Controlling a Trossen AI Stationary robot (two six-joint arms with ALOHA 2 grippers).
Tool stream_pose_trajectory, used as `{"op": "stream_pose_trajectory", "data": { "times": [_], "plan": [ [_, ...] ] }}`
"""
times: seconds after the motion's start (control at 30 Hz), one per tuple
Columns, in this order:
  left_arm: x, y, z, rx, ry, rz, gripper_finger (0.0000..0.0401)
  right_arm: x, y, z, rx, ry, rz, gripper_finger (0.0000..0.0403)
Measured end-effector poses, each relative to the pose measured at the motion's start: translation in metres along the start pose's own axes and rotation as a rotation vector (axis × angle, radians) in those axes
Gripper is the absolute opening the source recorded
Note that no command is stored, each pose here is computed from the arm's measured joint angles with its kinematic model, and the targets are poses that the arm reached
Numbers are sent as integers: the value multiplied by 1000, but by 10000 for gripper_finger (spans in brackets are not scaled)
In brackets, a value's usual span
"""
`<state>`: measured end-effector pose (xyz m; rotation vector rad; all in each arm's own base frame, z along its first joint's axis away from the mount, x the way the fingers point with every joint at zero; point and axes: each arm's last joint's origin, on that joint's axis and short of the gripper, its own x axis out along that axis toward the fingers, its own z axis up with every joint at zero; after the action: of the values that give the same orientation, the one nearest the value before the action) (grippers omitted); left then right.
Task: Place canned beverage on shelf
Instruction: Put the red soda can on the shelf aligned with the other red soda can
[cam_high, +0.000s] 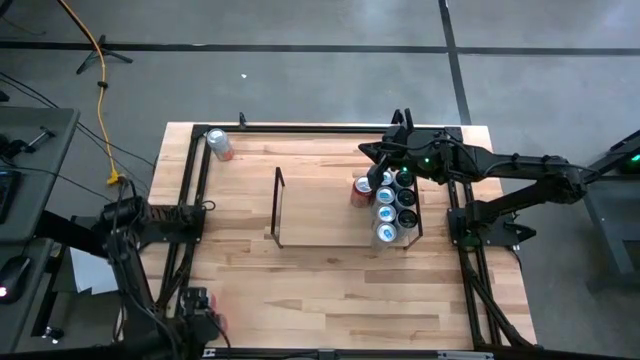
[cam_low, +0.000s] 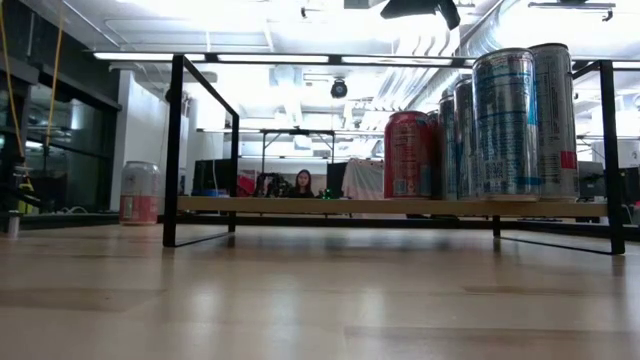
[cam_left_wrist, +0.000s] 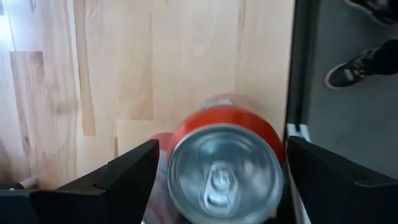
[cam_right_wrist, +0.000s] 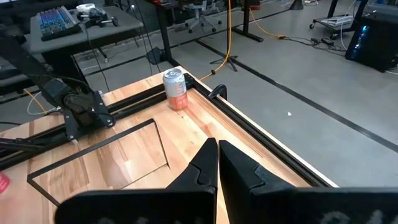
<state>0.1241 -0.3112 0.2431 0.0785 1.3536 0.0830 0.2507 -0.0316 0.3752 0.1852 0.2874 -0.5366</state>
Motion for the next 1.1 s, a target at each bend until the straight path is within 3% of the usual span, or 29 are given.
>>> {"op": "stream_pose_trajectory", "data": {
  "times": [0.57, 0.77, 0.97, 1.1],
  "plan": [
    [35, -18, -3, 5, 74, 71, 300, 0, 0, 0, 19, 2, 8, 0],
    [34, -18, -3, 4, 93, 62, 245, 0, 0, 0, 18, 3, 12, 0],
    [32, -12, 3, -2, 106, 58, 245, 0, 0, 0, 16, 3, 12, 0],
    [4, 11, 17, -8, 83, 2, 245, 0, 0, 0, 18, 3, 13, 0]
  ]
}}
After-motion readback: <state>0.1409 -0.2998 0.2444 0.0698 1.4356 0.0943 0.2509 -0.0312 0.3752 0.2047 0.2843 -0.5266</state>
